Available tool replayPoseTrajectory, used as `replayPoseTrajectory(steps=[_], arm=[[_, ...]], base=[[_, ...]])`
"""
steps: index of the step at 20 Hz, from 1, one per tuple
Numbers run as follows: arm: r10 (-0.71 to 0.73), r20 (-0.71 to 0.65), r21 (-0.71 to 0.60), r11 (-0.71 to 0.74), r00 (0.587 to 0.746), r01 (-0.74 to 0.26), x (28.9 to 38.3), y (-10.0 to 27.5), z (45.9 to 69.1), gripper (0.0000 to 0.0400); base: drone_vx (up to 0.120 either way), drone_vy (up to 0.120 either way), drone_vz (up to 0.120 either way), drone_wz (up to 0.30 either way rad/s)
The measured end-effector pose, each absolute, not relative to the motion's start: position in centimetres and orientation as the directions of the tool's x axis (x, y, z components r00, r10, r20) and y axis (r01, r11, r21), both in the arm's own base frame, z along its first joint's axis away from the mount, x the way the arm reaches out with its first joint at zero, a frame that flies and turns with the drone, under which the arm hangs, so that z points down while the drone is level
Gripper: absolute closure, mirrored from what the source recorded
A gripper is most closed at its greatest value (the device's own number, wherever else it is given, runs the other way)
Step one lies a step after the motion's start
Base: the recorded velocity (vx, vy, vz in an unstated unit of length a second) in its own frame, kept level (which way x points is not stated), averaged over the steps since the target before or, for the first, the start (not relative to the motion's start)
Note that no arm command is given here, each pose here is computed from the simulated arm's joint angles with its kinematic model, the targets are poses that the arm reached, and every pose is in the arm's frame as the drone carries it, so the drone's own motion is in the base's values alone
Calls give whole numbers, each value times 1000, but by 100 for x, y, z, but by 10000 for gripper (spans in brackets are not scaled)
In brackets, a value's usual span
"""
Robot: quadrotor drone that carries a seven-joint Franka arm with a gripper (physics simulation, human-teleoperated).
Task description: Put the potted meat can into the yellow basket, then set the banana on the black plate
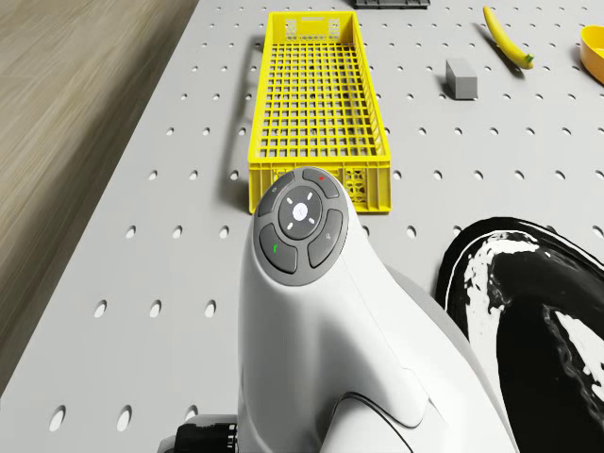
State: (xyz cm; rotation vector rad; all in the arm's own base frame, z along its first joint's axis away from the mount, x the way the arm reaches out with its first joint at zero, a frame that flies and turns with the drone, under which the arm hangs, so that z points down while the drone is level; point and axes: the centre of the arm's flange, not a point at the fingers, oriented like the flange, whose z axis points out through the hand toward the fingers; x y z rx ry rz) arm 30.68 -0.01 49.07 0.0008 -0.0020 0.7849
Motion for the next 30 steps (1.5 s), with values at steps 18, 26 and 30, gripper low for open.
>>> replayPoseTrajectory(steps=[18, 26, 30], arm=[[707, 2, 0, 707, 707, -707, 3068, -1, 4907, 0], [707, 2, 0, 707, 707, -707, 3068, 0, 5063, 0], [707, 2, 0, 707, 707, -707, 3068, 0, 5167, 0]], base=[[120, -27, -9, 0], [15, 0, 0, 0], [0, 0, 0, 0]])
